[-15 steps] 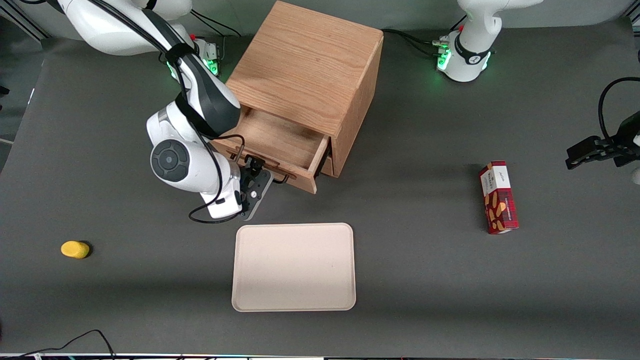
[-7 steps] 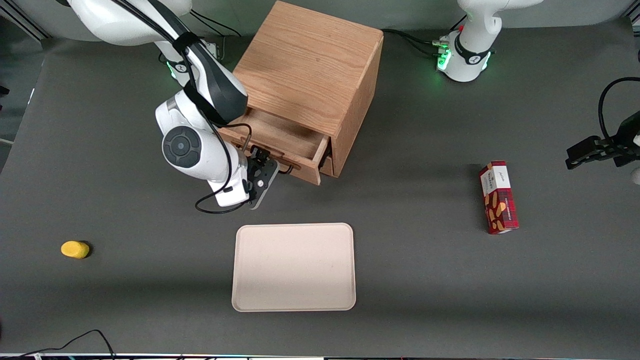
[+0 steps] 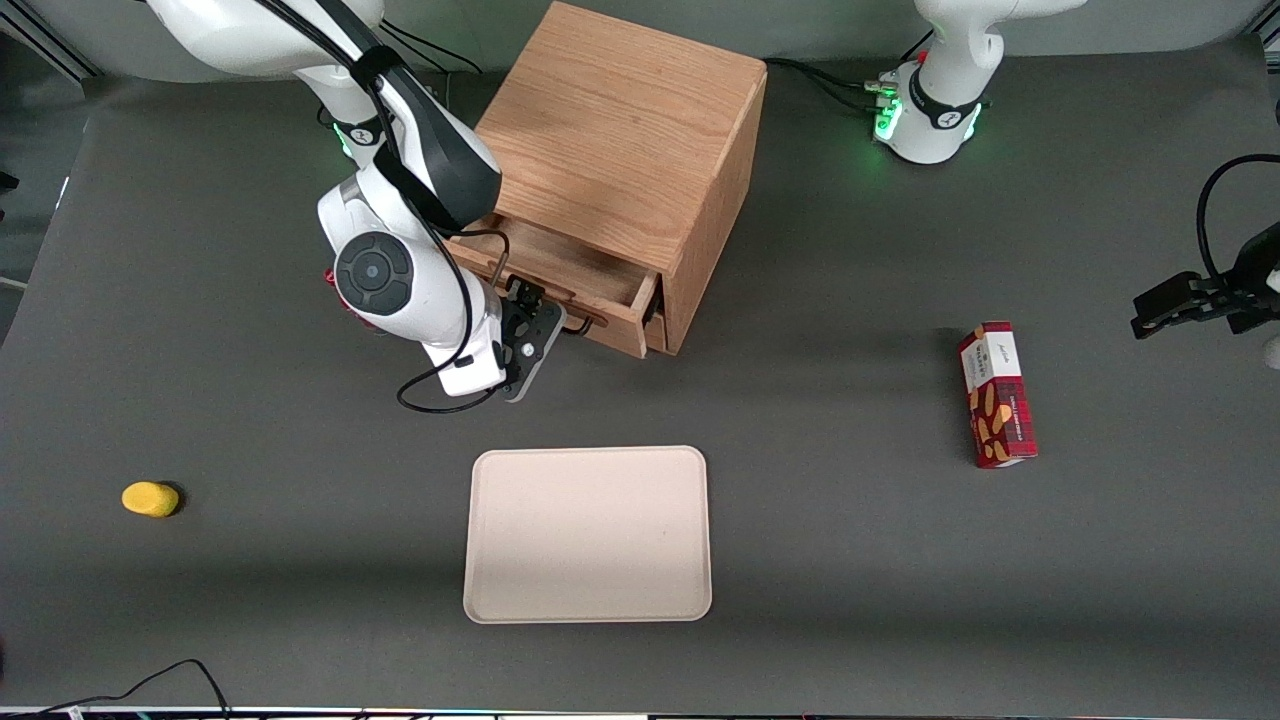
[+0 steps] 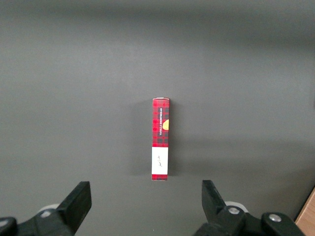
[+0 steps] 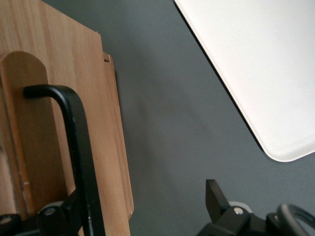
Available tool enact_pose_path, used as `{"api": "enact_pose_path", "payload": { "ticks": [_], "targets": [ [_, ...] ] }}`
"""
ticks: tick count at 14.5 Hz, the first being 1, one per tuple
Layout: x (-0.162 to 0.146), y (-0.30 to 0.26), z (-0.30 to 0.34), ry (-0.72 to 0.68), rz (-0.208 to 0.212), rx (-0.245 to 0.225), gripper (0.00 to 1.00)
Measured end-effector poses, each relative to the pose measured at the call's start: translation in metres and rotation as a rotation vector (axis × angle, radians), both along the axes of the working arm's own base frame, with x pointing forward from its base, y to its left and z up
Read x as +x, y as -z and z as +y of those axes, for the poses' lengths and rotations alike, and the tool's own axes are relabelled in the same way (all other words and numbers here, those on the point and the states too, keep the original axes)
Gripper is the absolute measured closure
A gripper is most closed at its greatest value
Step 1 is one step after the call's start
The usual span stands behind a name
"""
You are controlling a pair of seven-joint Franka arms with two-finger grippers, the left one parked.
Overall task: Close top drawer
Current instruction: 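Push the drawer front with the right gripper into the cabinet, then keep pushing the drawer with the right gripper until flush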
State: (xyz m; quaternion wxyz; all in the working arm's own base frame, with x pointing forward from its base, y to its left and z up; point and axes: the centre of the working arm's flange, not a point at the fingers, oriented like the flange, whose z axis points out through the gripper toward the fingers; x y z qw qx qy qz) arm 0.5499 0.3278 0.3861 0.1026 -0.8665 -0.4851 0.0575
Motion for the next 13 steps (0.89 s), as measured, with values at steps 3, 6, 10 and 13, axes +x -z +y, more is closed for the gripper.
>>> {"api": "enact_pose_path", "payload": {
  "ticks": [3, 6, 10, 13],
  "targets": [
    [-0.011, 0.000, 0.006, -0.002, -0.001, -0.003, 0.00],
    [-0.022, 0.000, 0.012, -0.002, 0.003, -0.009, 0.00],
    [-0.033, 0.001, 0.022, 0.000, 0.006, -0.012, 0.00],
    [-0.041, 0.000, 0.029, -0.001, 0.009, -0.014, 0.00]
  ]
}}
